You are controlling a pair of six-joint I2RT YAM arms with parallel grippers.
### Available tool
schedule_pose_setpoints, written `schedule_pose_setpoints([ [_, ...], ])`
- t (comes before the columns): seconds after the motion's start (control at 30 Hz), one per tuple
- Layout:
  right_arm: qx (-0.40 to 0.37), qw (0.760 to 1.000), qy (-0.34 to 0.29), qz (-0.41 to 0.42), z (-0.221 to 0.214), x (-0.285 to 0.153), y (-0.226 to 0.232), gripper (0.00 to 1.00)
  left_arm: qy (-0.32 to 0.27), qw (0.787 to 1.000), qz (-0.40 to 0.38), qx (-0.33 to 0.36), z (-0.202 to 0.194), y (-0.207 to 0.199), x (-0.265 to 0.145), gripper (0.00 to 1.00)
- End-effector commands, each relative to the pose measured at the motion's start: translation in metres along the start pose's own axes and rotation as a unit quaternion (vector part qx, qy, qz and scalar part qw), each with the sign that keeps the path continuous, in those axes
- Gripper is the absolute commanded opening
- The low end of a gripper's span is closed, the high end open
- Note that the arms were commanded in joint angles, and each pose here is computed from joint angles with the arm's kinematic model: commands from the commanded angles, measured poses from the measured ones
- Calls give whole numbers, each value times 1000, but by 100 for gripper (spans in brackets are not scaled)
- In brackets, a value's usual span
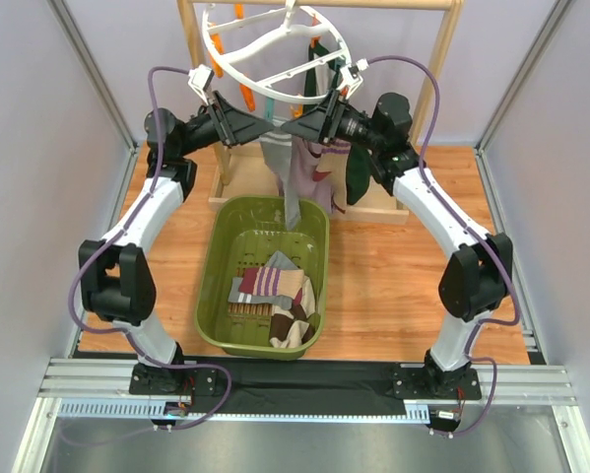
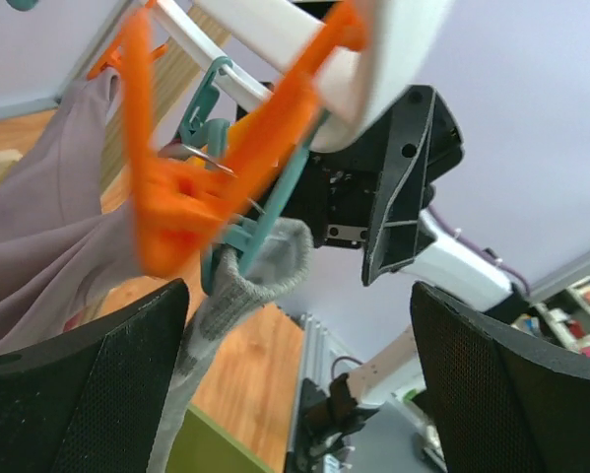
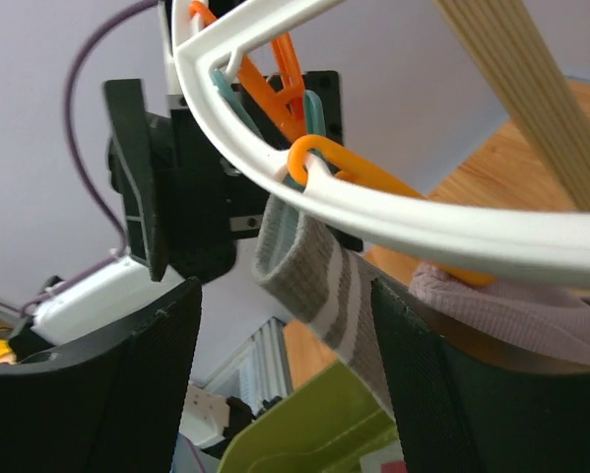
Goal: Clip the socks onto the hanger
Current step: Clamp the sock onto the hanger, then rotate the hanger at the clothesline.
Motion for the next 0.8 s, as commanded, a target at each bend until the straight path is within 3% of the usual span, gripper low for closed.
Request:
schedule_pose_setpoints([
  [0.0, -71, 995, 30, -60, -4, -24, 13, 72, -2, 996, 33, 83, -7, -9, -10, 100],
  [0.07, -82, 991, 40, -98, -8, -40, 22, 73, -10, 991, 63, 117, -12, -9, -15, 100],
  [0.1, -114, 986, 50, -109, -12, -44, 21, 73, -6, 991, 99, 91, -21, 1, -19, 100],
  [0.17, -132, 975, 67, -162, -18, -59, 23, 76, -25, 983, 144, 113, -25, -2, -23, 100],
  [0.2, -175, 966, 84, -169, -24, -59, 27, 76, -23, 976, 185, 109, -34, 0, -32, 100],
  [0.37, -219, 936, 132, -241, -53, -61, 33, 75, -87, 936, 325, 100, -51, 10, -69, 100],
  [0.53, -310, 914, 146, -216, -95, -20, 56, 57, -163, 874, 434, 145, -67, -6, -124, 99],
  [0.63, -309, 911, 109, -250, -95, 3, 34, 18, -188, 852, 464, 155, -76, -20, -145, 99],
  [0.77, -331, 903, 79, -263, -96, 33, 4, 13, -213, 844, 467, 156, -88, -27, -160, 99],
])
Point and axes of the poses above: each gripper's point midway between its finger pads, its own x axis out along the fingers, its own y axis along the line the jaws close on, z = x × y, the point moved 5 cm from there along -x, back along the fingers, and after that the axes turned 9 degrees about -x, right-handed, at the moved point
